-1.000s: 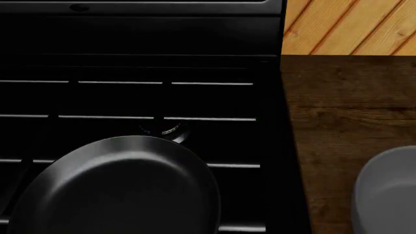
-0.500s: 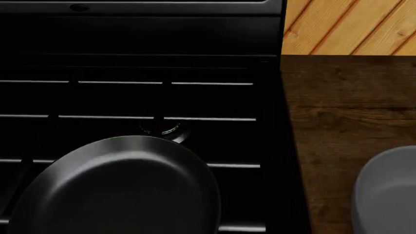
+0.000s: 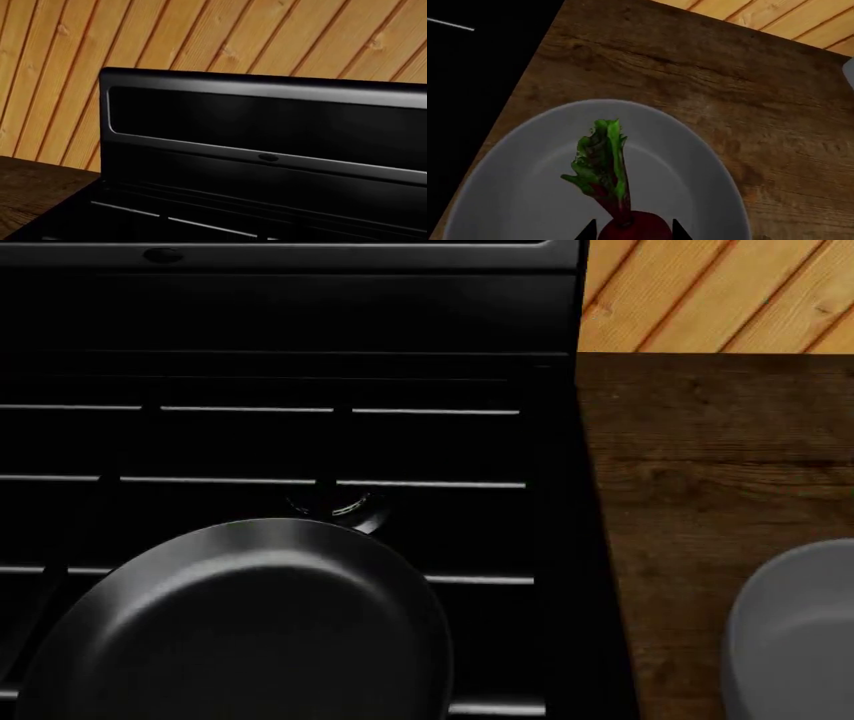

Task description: Pick the beet from the pan and place it in the bowl.

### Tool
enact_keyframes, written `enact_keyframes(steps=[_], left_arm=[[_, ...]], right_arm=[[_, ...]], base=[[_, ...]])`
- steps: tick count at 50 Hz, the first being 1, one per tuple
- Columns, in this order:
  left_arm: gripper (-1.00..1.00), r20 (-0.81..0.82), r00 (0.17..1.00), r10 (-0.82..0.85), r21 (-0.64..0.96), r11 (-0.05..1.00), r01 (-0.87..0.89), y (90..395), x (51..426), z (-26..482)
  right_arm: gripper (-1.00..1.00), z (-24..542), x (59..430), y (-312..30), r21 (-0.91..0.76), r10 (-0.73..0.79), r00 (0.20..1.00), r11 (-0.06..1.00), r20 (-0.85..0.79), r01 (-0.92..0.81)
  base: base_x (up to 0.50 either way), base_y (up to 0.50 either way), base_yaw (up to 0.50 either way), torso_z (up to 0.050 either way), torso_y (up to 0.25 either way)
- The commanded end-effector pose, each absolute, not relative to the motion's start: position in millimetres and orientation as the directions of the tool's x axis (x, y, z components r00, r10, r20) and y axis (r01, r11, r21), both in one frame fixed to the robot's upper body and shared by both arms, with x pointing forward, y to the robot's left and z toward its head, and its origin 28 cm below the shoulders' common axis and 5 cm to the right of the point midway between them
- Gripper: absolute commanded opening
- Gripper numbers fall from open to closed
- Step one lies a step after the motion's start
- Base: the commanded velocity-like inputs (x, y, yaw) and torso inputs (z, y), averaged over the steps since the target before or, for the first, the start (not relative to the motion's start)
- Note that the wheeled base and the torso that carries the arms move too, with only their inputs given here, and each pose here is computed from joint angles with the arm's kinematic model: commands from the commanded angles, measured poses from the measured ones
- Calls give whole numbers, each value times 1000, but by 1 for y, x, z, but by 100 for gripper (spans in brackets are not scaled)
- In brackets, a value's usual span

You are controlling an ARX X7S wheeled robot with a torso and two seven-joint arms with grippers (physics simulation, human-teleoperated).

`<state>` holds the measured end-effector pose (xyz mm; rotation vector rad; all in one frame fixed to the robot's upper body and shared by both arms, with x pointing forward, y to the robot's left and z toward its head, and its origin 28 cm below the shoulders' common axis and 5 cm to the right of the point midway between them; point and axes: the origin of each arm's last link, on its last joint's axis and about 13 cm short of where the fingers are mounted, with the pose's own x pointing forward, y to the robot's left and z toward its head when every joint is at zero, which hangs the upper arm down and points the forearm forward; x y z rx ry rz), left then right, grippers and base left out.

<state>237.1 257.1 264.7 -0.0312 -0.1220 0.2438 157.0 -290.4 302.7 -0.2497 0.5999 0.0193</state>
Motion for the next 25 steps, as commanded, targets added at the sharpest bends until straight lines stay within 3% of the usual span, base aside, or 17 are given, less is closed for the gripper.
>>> enact_keyframes(steps=[1,25], left_arm=[[100,112,964,241,-41,970,-238,256,239,262],[100,107,964,244,-35,970,-242,255,239,262]], right_arm=[[-100,292,164,-294,-217,-64,819,973,-570,-75],[-100,271,172,-300,-207,-89,800,977,-593,-44]], base=[[0,0,0,0,0],[0,0,0,0,0]])
